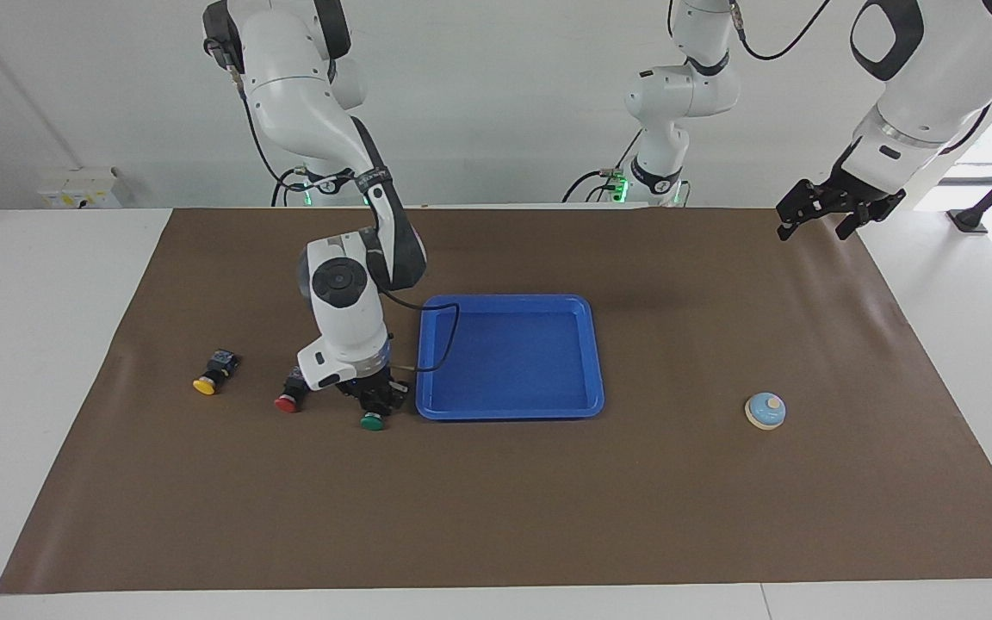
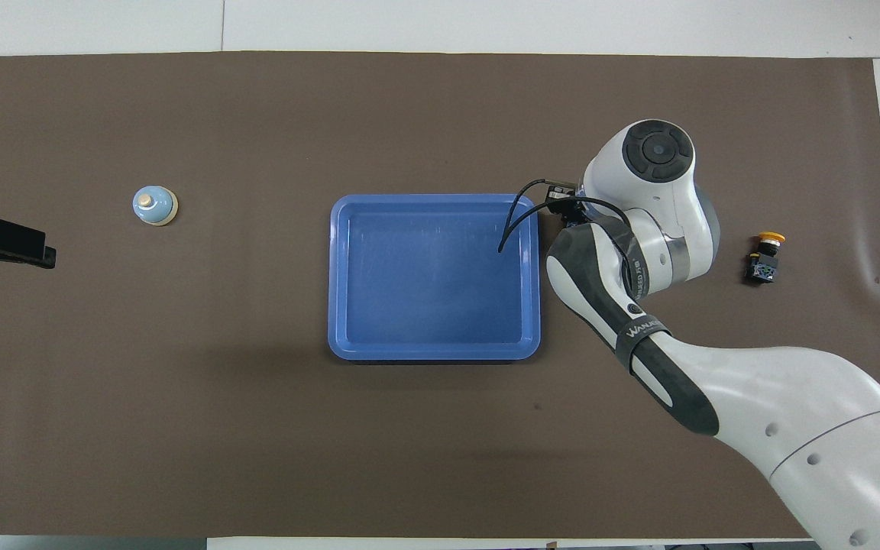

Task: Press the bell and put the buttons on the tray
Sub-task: 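Carry the green button into the blue tray and release it, then move the right gripper back to the red-capped button and grasp it, then carry the red button into the tray beside the green one, then move the right gripper to the yellow-capped button and grasp it, then carry the yellow button into the tray and release it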

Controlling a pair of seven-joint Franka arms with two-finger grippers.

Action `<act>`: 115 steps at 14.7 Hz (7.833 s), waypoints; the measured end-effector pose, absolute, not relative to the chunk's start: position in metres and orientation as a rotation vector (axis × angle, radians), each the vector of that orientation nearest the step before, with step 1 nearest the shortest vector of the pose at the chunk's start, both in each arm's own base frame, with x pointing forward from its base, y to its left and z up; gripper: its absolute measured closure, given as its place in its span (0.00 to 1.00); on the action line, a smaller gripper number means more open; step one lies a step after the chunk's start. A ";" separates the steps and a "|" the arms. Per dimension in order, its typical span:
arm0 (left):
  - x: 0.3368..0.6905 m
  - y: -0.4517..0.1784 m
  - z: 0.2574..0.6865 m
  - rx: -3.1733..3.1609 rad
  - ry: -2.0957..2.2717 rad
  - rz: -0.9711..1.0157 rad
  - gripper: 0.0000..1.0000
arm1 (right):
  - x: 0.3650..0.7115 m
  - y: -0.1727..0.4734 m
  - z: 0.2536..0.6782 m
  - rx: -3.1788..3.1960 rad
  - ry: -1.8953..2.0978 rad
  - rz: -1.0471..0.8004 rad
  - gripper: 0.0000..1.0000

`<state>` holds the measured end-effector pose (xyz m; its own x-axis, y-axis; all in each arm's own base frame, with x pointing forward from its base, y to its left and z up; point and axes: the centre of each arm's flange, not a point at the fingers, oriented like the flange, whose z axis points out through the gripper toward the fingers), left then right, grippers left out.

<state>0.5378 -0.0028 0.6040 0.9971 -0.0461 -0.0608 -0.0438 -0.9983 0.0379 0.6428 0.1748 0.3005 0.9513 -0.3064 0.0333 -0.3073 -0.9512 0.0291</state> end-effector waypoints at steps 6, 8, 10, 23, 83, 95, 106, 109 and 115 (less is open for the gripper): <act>0.538 -0.003 0.604 3.103 -0.070 -0.096 0.00 | 0.636 0.243 0.391 3.122 -0.414 -0.125 0.58; 0.538 -0.003 0.604 3.103 -0.070 -0.095 0.00 | 0.616 0.283 0.386 3.116 -0.377 -0.150 0.58; 0.538 -0.003 0.604 3.103 -0.070 -0.095 0.00 | 0.597 0.309 0.369 3.106 -0.347 -0.169 0.58; 0.538 -0.003 0.604 3.103 -0.070 -0.095 0.00 | 0.554 0.304 0.326 3.097 -0.498 -0.107 0.11; 0.538 -0.003 0.604 3.103 -0.070 -0.095 0.00 | 0.564 0.334 0.398 3.053 -0.726 -0.027 0.00; 0.538 -0.003 0.604 3.103 -0.070 -0.095 0.00 | 0.613 -0.066 0.407 3.070 -0.557 -0.074 0.00; 0.538 -0.003 0.604 3.103 -0.070 -0.095 0.00 | 0.555 -0.106 0.302 3.082 -0.516 0.155 0.00; 0.538 -0.003 0.604 3.103 -0.070 -0.094 0.00 | 0.549 -0.114 0.295 3.081 -0.520 0.135 0.00; 0.538 -0.003 0.604 3.103 -0.070 -0.094 0.00 | 0.548 -0.122 0.285 3.090 -0.451 0.129 0.47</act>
